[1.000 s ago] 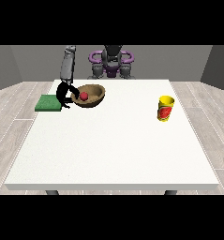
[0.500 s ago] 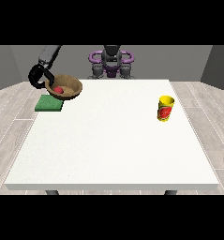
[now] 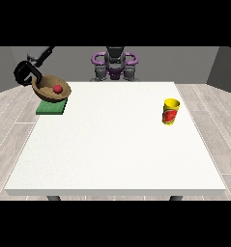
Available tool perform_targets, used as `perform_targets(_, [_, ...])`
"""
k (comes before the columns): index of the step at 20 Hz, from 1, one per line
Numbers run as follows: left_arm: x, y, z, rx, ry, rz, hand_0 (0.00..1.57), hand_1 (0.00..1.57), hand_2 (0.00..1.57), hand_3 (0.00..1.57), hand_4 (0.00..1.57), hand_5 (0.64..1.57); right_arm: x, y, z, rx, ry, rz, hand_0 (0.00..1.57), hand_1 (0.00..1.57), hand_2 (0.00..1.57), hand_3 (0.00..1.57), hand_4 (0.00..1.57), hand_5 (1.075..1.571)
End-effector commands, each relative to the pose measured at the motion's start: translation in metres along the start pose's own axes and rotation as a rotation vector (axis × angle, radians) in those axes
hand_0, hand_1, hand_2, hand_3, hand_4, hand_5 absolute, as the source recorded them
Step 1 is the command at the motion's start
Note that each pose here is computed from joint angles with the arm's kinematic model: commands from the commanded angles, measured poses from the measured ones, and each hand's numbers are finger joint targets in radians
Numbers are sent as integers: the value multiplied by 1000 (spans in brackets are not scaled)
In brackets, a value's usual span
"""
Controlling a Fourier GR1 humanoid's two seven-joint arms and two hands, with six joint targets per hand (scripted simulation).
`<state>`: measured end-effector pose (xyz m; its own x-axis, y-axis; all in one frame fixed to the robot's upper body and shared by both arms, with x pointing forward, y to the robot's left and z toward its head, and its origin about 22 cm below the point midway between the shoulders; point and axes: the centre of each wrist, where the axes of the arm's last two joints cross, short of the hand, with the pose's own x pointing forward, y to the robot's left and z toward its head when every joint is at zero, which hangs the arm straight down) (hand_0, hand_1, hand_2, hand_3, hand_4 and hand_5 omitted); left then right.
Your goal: Pick the cup and pour the ball into the bowl, then pick the bowl and place it on the pad
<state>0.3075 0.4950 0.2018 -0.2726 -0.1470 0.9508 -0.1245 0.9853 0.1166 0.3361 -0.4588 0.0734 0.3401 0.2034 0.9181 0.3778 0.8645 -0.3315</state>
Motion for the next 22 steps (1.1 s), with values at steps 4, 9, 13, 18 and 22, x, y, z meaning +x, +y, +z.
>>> perform_targets(4, [-2, 15, 6, 46, -8, -3, 0, 0, 0, 0, 1215, 1553, -11, 10, 1, 2, -6, -37, 1571, 1571, 1571, 489, 1073, 1568])
perform_targets(9, [3, 19, 6, 39, -107, 9, 0, 0, 0, 0, 1206, 1555, -12, 12, -3, 13, -56, -157, 1571, 1571, 1571, 450, 1052, 1569])
perform_targets(13, [4, 31, 6, 48, -78, -14, 0, 0, 0, 0, 1204, 1555, 2, 38, -4, 56, -59, -149, 1571, 1571, 1571, 579, 1010, 1571])
perform_targets(18, [5, 14, 5, 15, -106, -15, 0, 0, 0, 0, 1192, 1561, -12, -10, -6, -67, 28, -256, 1571, 1571, 1571, 875, 710, 1571])
perform_targets(22, [23, 20, 3, -9, -70, -5, 0, 0, 0, 0, 1192, 1563, -29, -29, -1, -158, 35, -189, 1571, 1571, 1571, 1087, 0, 1550])
